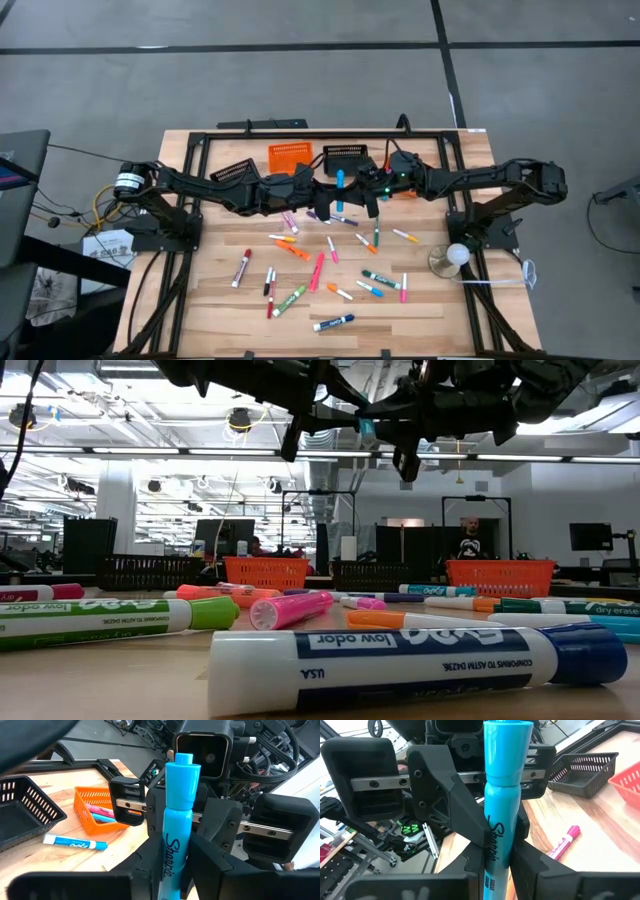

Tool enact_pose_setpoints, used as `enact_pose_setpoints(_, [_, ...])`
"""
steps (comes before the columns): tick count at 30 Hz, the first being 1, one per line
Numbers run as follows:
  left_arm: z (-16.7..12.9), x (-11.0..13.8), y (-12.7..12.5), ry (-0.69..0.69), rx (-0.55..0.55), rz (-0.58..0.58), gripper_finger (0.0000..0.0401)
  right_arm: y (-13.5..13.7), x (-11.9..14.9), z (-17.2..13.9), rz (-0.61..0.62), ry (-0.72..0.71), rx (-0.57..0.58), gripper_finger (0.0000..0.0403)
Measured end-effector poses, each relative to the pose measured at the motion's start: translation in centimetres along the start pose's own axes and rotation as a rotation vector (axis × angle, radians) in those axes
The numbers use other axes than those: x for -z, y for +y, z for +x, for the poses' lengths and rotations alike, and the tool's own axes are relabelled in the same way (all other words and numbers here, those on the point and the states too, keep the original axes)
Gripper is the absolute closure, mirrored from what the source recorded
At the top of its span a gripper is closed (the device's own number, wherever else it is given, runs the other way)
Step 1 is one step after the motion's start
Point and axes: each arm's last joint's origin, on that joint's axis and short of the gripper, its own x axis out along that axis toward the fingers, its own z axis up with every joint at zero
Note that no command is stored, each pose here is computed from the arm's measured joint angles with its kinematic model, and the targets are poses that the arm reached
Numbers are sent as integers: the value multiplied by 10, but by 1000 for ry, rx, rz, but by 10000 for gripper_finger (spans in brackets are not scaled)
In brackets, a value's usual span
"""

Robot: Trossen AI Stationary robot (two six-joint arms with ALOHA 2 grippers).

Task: Pick & Place Markers
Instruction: Put the blue marker into the right orange bin

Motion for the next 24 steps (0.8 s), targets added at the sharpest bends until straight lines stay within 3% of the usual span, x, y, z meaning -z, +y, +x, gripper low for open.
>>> enact_pose_setpoints(4, [0,0,0,-3,-3,-1,289,-1,1,0,6,6,7,352])
enact_pose_setpoints(15, [-1,-1,-1,6,15,55,165,-8,2,-3,31,35,42,352])
enact_pose_setpoints(24, [-1,1,0,32,8,77,144,-36,0,-19,101,120,105,351])
